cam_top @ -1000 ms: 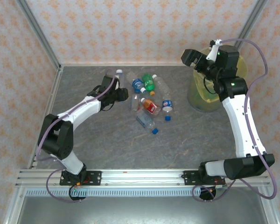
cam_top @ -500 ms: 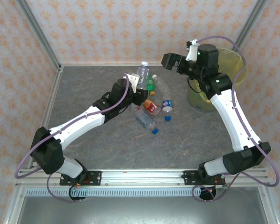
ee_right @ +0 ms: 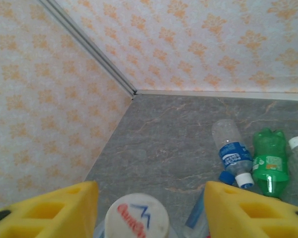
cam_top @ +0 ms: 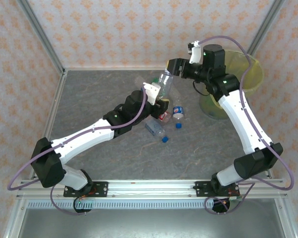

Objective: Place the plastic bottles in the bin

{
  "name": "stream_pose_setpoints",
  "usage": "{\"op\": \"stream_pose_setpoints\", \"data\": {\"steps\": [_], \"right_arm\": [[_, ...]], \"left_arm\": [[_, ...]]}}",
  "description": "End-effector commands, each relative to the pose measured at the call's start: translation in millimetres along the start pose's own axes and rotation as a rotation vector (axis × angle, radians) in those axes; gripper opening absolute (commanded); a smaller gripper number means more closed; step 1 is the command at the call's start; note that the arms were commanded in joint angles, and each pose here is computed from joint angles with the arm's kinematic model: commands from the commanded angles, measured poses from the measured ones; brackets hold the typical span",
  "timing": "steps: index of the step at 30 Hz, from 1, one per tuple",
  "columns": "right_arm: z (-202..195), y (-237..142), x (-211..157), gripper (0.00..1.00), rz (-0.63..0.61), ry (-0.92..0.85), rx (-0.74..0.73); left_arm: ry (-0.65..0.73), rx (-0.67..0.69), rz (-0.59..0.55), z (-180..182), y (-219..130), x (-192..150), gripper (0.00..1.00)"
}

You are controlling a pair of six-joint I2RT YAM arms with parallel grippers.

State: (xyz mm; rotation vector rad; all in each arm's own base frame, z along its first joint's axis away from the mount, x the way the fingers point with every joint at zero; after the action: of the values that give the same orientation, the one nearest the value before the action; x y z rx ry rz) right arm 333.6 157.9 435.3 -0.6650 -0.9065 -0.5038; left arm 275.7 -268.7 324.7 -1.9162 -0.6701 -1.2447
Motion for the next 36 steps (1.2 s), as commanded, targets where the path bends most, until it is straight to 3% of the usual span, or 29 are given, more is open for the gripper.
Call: {"op": "stream_pose_setpoints", "data": {"steps": [1,5,17,18,21,24,28,30,34,36], "right_arm": [[9.5,-1.4,11.9,0.53,-0.021,-0.017,0.062],[8.4,3.0,10.9,0.4,-0.007,-0.003,0.073],[6.4,10.5,2.9,0.42,0.067,0.018,0.107],[6.6,9.6,2.5,0.4,0.067,0.016,0.106],[7.8,6.3,3.5,0.22,0.056,0.011,0.102],[9.2,2.3,7.1,0.22,0.032,0.005,0.088],[7.0,-4.4,13.5,0.22,-0.009,0.013,0.052],[0.8,-11.4,19.7,0.22,-0.04,0.034,0.029],[-16.3,-32.2,35.3,0.22,-0.122,0.083,-0.015],[-25.8,-44.8,43.0,0.22,-0.167,0.098,-0.057]], "left_arm": [[0.041,0.013,-0.08,-8.2,-5.6,21.2,0.47],[0.048,0.013,-0.091,-10.8,-7.9,24.1,0.47],[0.056,0.02,-0.089,-12.1,-6.4,27.9,0.47],[0.058,0.02,-0.088,-12.1,-6.0,27.6,0.47],[0.059,0.018,-0.08,-12.5,-4.8,26.8,0.47],[0.06,0.02,-0.075,-12.2,-4.2,26.2,0.48],[0.056,0.044,-0.074,-10.3,-4.8,25.7,0.66],[0.05,0.058,-0.08,-8.5,-7.0,26.3,0.89],[0.037,0.076,-0.103,-5.9,-13.5,27.7,0.99],[0.027,0.088,-0.117,-3.9,-17.5,29.0,0.99]]}}
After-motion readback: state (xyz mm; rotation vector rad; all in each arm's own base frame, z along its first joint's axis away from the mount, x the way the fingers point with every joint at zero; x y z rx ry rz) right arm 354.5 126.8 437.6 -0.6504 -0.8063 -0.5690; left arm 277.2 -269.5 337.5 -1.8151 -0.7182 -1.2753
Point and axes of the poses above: each hand's point on the last joint's axis, 136 mm out from that joint toward the fingers, its own y axis out along the fingers, its own z axis along the line the jaws close on, x = y × z, the point moved 9 cm from there along -y, back along the fingers, and after that the axes turned 6 degrees about -y, right-handed, at the moved point
